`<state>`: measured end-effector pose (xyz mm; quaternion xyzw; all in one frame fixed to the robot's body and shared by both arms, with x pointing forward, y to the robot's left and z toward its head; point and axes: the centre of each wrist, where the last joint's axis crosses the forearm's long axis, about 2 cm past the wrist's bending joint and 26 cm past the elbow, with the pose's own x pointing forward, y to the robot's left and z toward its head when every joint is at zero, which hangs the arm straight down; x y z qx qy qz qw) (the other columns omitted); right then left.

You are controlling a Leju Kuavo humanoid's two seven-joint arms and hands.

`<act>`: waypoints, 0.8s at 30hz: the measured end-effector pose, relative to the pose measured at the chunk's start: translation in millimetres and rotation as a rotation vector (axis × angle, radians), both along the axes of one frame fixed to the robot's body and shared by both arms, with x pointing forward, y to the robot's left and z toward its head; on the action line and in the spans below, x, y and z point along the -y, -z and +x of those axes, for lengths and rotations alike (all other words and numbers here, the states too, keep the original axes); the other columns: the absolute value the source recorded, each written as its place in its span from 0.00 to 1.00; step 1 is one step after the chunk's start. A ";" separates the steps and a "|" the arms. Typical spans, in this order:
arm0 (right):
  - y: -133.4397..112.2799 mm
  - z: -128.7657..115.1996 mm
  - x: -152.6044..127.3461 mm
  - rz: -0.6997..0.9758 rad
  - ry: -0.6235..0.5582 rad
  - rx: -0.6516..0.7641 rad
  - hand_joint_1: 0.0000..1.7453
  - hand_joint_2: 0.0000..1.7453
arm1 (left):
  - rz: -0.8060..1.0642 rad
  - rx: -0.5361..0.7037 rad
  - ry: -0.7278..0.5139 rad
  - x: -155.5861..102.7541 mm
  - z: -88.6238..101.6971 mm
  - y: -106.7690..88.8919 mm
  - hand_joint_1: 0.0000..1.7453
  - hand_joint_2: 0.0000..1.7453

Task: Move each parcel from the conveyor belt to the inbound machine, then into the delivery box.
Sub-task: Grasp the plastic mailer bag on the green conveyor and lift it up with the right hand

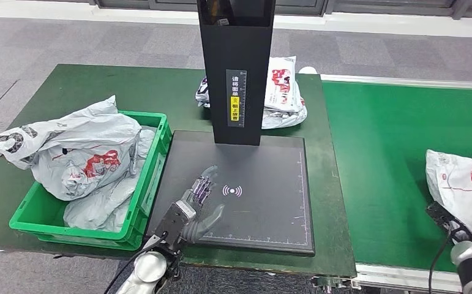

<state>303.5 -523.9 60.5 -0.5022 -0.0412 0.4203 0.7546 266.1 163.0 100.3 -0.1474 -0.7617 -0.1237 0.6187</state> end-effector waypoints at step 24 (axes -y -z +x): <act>7.6 0.5 -11.1 0.157 0.038 -0.120 1.00 1.00 | 0.005 0.011 -0.003 -0.3 4.6 -2.9 0.00 1.00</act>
